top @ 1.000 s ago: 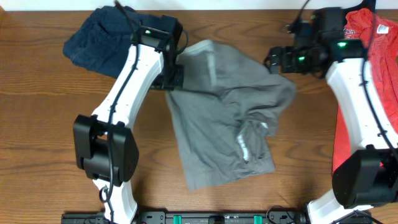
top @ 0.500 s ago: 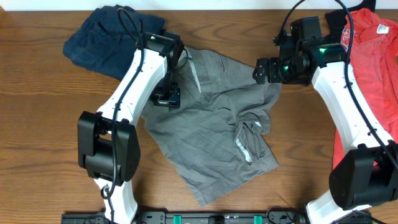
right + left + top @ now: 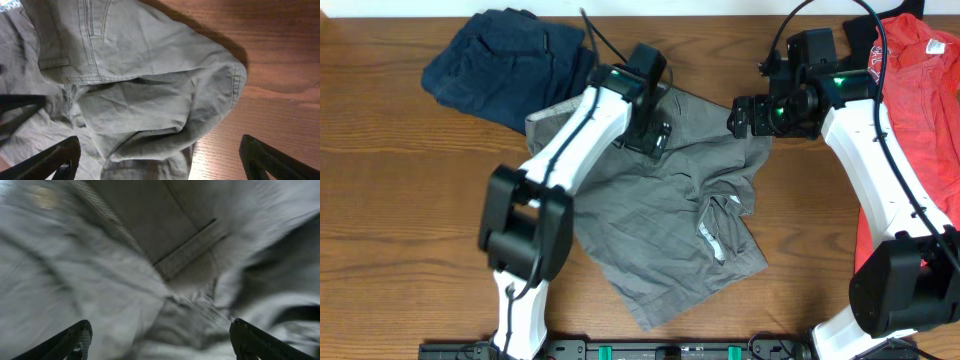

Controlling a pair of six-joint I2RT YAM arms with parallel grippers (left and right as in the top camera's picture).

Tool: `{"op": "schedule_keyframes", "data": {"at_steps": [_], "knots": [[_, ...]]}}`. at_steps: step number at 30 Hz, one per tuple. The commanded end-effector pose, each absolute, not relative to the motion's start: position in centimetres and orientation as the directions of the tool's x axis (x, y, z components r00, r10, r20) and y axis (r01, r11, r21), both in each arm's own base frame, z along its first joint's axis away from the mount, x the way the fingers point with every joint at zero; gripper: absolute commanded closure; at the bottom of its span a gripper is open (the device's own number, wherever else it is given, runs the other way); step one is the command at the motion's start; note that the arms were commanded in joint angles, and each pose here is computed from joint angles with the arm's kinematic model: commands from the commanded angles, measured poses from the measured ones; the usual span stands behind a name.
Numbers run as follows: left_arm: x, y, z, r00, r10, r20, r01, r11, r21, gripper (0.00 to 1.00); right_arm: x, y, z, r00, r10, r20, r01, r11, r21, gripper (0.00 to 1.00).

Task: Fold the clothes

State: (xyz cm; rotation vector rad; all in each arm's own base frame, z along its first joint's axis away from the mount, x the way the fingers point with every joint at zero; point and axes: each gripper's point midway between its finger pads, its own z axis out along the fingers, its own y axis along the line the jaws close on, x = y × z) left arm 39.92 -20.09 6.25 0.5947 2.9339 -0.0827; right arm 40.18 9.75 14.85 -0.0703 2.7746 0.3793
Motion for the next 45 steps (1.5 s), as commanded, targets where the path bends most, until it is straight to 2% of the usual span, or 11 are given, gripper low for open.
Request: {"op": "schedule_keyframes", "data": {"at_steps": [1,5,13,15,20,21,27,35,41,43,45], "knots": [[40.0,-19.7,3.1,-0.895,0.436,-0.095,0.44,0.898,-0.026,0.12,40.0,9.8,14.9,-0.939,-0.031,-0.342,-0.118,0.964,0.238,0.01],[40.7,-20.6,1.2,-0.879,0.464,-0.109,0.47,0.881,-0.046,0.14,40.1,9.8,14.9,-0.937,-0.03,-0.349,-0.12,0.964,0.238,0.01],[43.5,-22.1,1.4,-0.86,0.454,-0.233,0.475,0.879,-0.042,0.24,40.3,9.9,15.0,-0.932,-0.047,-0.358,-0.138,0.963,0.232,0.01],[43.6,-22.3,1.4,-0.857,0.457,-0.24,0.479,0.877,-0.041,0.29,40.3,9.8,15.0,-0.932,-0.048,-0.36,-0.139,0.963,0.231,0.01],[43.4,-23.1,1.5,-0.848,0.469,-0.247,0.493,0.869,-0.041,0.56,40.6,9.9,15.1,-0.926,-0.047,-0.374,-0.143,0.962,0.232,0.03],[43.4,-23.2,1.5,-0.846,0.472,-0.249,0.496,0.867,-0.04,0.58,40.7,9.9,15.2,-0.925,-0.047,-0.378,-0.143,0.962,0.232,0.02],[43.2,-23.9,2.2,-0.835,0.483,-0.264,0.509,0.86,-0.039,0.58,40.9,9.9,15.3,-0.922,-0.047,-0.385,-0.145,0.962,0.231,0.03],[44.4,-24.7,6.9,-0.799,0.464,-0.383,0.514,0.857,-0.033,0.45,41.0,10.0,15.3,-0.918,-0.054,-0.393,-0.154,0.961,0.228,0.04],[44.7,-25.3,7.4,-0.789,0.46,-0.409,0.523,0.851,-0.052,0.45,41.1,10.0,15.3,-0.917,-0.054,-0.394,-0.154,0.961,0.228,0.04],[44.4,-25.9,7.3,-0.788,0.46,-0.41,0.536,0.84,-0.088,0.48,41.1,10.0,15.3,-0.917,-0.053,-0.395,-0.154,0.961,0.228,0.05],[44.3,-26.4,7.4,-0.784,0.458,-0.419,0.545,0.831,-0.111,0.65,41.1,10.0,15.3,-0.917,-0.054,-0.395,-0.155,0.961,0.228,0.05]]}}
